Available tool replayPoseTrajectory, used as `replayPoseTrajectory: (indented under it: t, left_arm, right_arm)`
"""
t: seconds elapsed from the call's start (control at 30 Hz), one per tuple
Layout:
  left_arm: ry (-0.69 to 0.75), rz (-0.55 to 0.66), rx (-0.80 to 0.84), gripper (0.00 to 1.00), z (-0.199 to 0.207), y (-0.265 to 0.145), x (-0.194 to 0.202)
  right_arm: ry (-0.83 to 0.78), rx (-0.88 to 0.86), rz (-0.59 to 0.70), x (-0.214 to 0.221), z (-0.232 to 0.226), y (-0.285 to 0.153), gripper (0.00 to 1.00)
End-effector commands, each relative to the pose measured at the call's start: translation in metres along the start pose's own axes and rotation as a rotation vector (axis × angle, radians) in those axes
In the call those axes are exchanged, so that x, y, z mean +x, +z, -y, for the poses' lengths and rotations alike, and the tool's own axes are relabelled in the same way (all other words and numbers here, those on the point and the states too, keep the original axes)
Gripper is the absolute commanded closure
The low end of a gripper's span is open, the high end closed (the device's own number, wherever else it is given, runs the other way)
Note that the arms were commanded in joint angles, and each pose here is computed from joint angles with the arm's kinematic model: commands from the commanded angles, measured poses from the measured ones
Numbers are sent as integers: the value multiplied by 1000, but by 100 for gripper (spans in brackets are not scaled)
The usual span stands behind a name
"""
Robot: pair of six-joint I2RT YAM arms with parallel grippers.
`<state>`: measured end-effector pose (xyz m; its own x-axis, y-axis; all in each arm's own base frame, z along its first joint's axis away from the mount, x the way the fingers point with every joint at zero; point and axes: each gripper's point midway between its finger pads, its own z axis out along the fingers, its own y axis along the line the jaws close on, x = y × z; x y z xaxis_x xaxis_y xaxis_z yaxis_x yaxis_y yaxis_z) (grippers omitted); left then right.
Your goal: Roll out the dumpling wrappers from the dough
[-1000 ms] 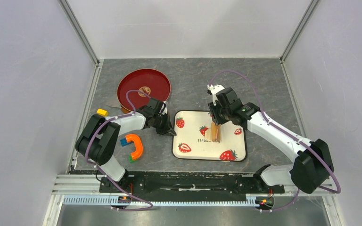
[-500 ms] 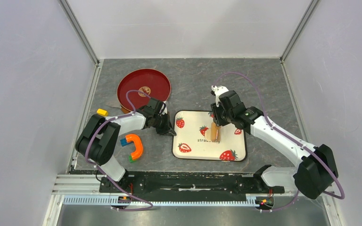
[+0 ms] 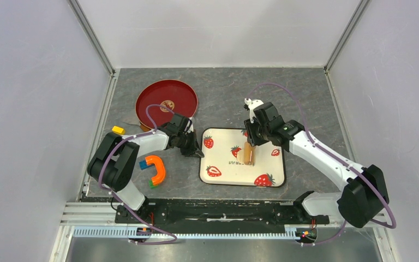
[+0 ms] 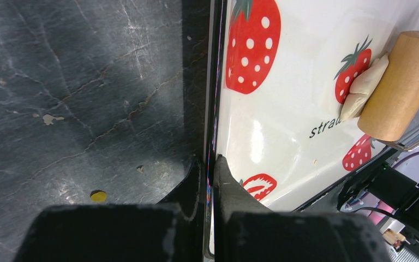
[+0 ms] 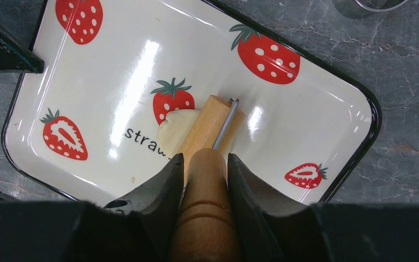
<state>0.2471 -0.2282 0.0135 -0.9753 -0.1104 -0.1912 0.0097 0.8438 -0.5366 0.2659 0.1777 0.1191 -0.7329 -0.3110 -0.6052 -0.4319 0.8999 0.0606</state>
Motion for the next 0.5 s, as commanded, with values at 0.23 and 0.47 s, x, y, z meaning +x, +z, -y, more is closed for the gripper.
replayPoseTrajectory:
  t: [0.23,0.47]
  left_arm:
    - [-2,-97,-284,98,-73,13,38]
    - [-3,-100,-285,98,-73,13,39]
  right_arm:
    - [156,-193,-429,116,-21,-2,100]
    - [174,-204,-389,121,-22,0,100]
